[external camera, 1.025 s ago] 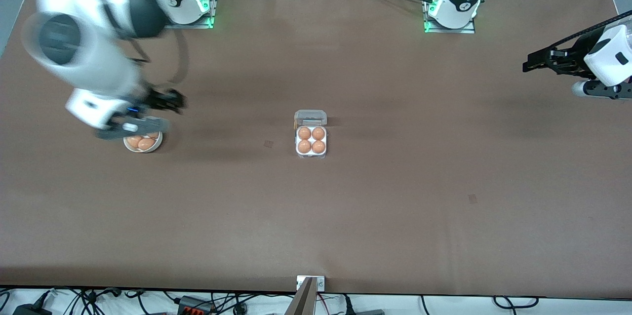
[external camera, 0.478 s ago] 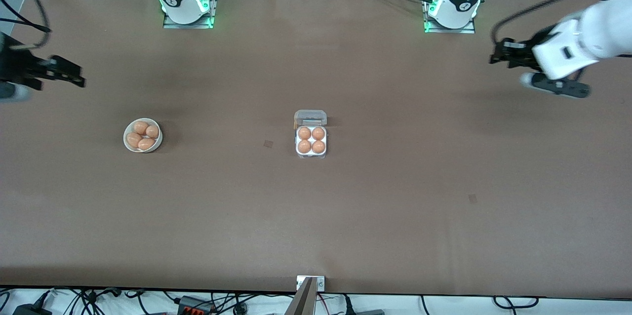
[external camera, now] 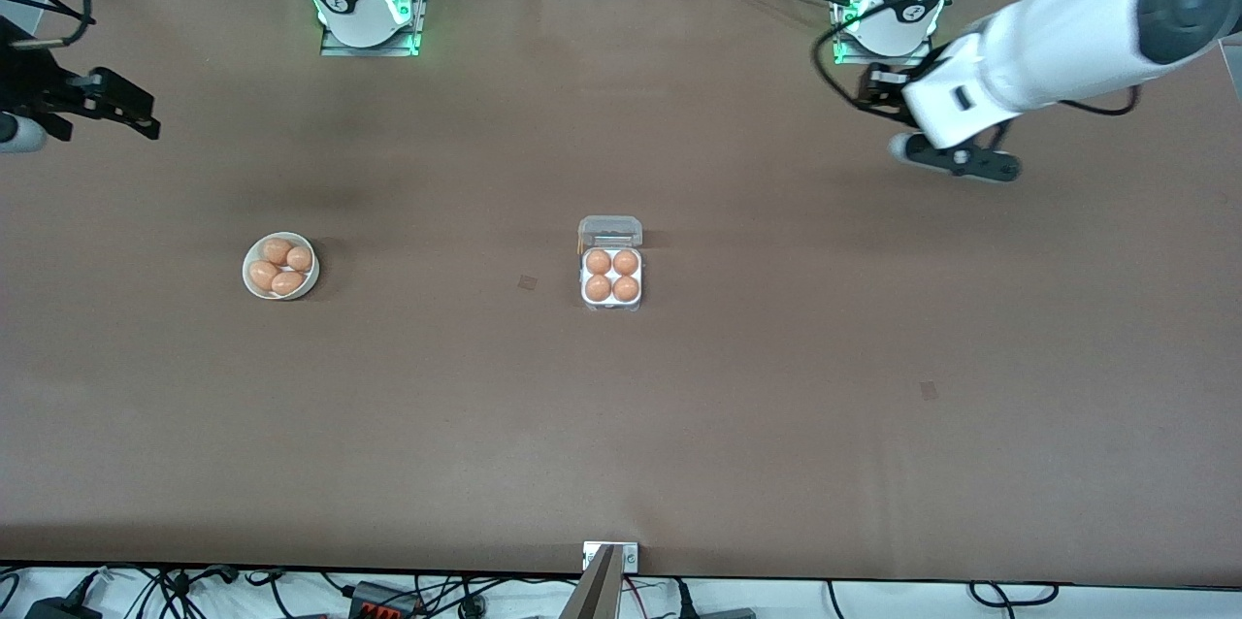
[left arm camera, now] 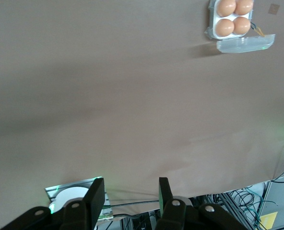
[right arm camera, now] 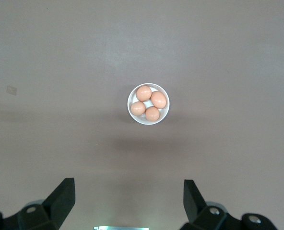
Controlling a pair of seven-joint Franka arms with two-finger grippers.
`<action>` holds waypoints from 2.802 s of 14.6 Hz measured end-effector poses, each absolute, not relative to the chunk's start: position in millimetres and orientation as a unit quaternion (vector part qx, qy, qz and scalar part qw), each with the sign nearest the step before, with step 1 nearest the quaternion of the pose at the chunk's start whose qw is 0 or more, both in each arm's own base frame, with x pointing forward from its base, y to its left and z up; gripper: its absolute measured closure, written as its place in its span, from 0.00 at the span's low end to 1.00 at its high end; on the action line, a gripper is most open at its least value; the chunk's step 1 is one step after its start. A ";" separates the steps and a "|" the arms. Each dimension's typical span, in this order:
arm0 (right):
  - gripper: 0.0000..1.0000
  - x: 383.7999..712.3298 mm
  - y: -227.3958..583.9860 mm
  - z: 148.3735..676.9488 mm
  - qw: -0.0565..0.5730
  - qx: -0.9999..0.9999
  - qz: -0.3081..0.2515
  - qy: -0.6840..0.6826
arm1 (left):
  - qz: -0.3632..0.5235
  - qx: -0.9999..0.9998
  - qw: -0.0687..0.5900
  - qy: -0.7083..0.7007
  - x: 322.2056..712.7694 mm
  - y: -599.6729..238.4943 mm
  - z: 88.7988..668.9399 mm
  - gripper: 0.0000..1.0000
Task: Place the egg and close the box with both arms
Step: 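Move the left gripper over the open carton lid, then grasp the clear lid edge with the left gripper and fold it over the eggs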
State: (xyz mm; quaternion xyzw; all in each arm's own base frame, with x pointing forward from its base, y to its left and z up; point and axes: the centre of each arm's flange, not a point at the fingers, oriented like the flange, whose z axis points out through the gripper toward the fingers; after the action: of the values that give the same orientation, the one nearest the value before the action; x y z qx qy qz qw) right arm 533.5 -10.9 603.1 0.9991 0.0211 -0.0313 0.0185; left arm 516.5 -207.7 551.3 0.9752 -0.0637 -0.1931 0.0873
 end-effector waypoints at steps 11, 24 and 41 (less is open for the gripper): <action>0.00 536.3 -3.4 597.6 -0.004 0.999 -0.034 0.020 | -0.171 0.980 0.076 -0.075 501.0 -405.4 455.1 0.64; 0.00 534.9 -8.4 596.4 -0.006 0.999 -0.041 0.015 | -0.172 0.979 0.064 -0.089 458.4 -523.8 327.8 0.97; 0.00 534.8 -8.3 596.3 -0.006 0.999 -0.041 0.015 | -0.147 0.983 0.073 -0.087 481.2 -523.6 249.8 0.99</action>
State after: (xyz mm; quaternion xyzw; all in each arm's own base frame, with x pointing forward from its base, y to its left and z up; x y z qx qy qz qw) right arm 534.8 -8.3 596.3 0.9990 0.0147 -0.0411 -0.0058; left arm 481.2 -523.6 249.8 0.9827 -0.0865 -0.1467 0.0729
